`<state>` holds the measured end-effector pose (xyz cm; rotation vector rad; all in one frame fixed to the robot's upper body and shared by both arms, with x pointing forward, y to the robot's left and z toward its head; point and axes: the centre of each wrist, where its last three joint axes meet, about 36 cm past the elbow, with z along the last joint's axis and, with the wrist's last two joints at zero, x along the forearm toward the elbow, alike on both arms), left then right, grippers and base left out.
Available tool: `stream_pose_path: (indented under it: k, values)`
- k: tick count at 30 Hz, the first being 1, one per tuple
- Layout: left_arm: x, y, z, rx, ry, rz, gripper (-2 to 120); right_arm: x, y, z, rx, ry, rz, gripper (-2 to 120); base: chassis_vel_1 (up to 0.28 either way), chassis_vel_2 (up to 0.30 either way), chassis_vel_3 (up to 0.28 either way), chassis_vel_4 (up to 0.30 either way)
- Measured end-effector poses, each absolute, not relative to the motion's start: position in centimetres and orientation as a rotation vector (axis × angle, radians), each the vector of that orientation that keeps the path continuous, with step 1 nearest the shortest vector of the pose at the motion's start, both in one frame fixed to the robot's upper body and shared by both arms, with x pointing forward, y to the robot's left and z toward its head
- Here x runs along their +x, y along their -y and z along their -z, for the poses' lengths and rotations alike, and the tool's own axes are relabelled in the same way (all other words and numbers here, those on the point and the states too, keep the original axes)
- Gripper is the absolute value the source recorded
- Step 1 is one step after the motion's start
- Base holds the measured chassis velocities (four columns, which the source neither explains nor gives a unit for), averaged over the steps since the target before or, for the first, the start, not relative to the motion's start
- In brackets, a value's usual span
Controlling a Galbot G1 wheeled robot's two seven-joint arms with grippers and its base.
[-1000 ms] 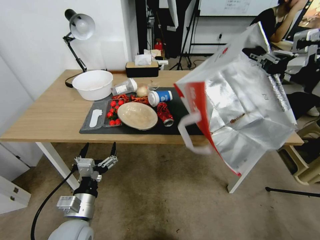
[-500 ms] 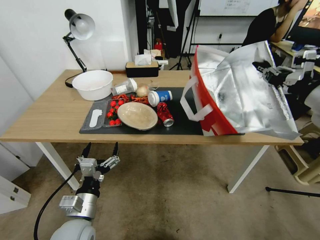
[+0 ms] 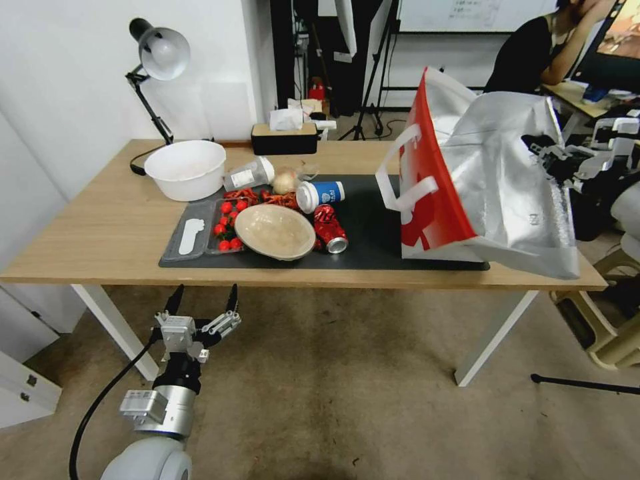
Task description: Pick up the food delivery bag from the floor and place it on the table.
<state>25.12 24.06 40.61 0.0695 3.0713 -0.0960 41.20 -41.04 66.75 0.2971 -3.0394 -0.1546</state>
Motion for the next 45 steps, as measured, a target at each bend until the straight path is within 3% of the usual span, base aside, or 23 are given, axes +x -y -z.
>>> stream_pose_path:
  k: [10,12,14,16,19,22,26,30,36,38,45]
  values:
    - [25.1,-24.1,-40.6,0.073,-3.071,0.094,100,41.4,41.4,-66.6,0.280,3.043,0.159,1,0.000,0.000,0.000,0.000]
    - [25.1,-24.1,-40.6,0.075,-3.071,0.093,100,41.5,41.5,-66.6,0.285,3.045,0.160,15,0.000,0.000,0.000,0.000]
    - [25.1,-24.1,-40.6,0.076,-3.071,0.093,100,41.5,41.5,-66.7,0.286,3.046,0.160,15,0.000,0.000,0.000,0.000]
    - [25.1,-24.1,-40.6,0.078,-3.071,0.093,100,41.5,41.6,-66.7,0.288,3.049,0.161,28,0.000,0.000,0.000,0.000]
    - [25.1,-24.1,-40.6,0.079,-3.071,0.094,100,41.6,41.6,-66.8,0.289,3.051,0.161,35,0.000,0.000,0.000,0.000]
    - [25.0,-24.0,-40.5,0.091,-3.068,0.097,100,41.6,41.9,-67.3,0.285,3.072,0.161,53,0.000,0.000,0.000,0.000]
    - [24.9,-24.0,-40.5,0.099,-3.064,0.098,100,41.6,42.0,-67.6,0.271,3.120,0.122,63,0.000,0.000,0.000,0.000]
    - [24.9,-23.9,-40.4,0.108,-3.059,0.101,100,41.3,42.0,-68.2,0.311,3.243,0.047,83,0.000,0.000,0.000,0.000]
    - [24.8,-23.9,-40.4,0.107,-3.057,0.103,100,40.5,40.7,-67.0,0.532,3.257,0.106,98,0.000,0.000,0.000,0.000]
    - [24.7,-24.0,-40.3,0.104,-3.057,0.101,100,39.5,39.0,-65.2,0.818,3.219,0.216,100,0.000,0.000,0.000,0.000]
    - [24.6,-24.2,-40.5,0.097,-3.052,0.096,100,38.4,37.7,-62.7,1.158,3.104,0.239,100,0.000,0.000,0.000,0.000]
